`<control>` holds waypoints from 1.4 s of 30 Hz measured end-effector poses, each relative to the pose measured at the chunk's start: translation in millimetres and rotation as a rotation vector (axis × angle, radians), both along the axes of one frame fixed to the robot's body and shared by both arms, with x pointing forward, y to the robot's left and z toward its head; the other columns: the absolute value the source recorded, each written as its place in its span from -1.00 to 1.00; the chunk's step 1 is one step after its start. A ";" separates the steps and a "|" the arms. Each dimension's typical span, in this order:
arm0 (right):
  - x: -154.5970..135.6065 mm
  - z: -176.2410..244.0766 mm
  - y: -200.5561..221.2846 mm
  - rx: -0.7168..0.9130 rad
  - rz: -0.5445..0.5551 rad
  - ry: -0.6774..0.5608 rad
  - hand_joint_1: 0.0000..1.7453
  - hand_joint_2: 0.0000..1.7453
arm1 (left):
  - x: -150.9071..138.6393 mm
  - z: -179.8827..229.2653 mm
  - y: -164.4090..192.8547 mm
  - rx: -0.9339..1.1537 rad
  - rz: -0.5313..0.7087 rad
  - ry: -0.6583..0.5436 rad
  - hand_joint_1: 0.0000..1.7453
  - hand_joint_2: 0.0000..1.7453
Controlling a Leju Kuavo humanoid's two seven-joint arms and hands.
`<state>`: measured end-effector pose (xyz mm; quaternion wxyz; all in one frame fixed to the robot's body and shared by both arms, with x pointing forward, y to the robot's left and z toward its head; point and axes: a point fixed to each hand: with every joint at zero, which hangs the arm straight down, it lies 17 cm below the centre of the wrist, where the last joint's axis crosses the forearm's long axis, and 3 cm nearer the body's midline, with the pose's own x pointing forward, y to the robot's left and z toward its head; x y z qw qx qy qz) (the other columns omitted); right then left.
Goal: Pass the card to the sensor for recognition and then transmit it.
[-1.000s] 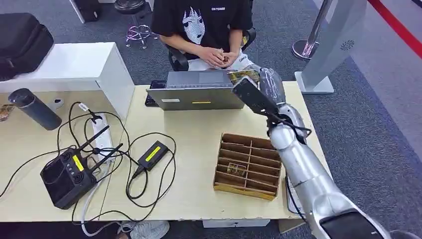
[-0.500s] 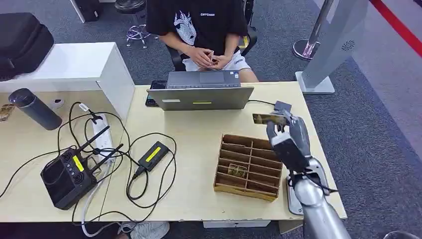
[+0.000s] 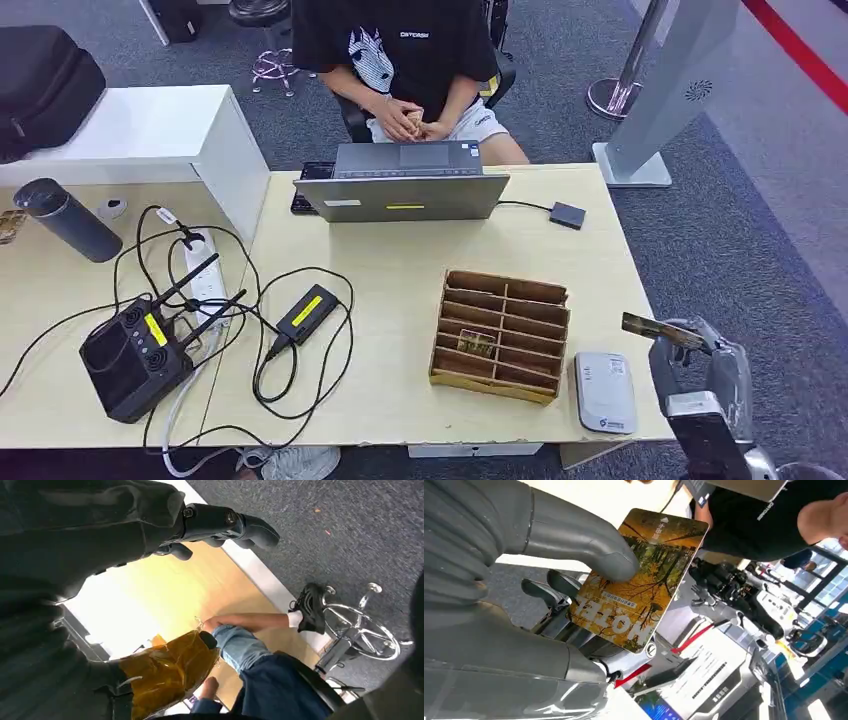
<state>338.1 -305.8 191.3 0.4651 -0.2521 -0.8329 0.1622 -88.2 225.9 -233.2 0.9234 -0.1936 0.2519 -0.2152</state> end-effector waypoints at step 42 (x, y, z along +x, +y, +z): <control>14.8 -140.6 -7.4 -0.614 0.085 0.517 1.00 1.00 | 1.1 5.6 0.6 -0.021 -0.035 0.032 -1.00 1.00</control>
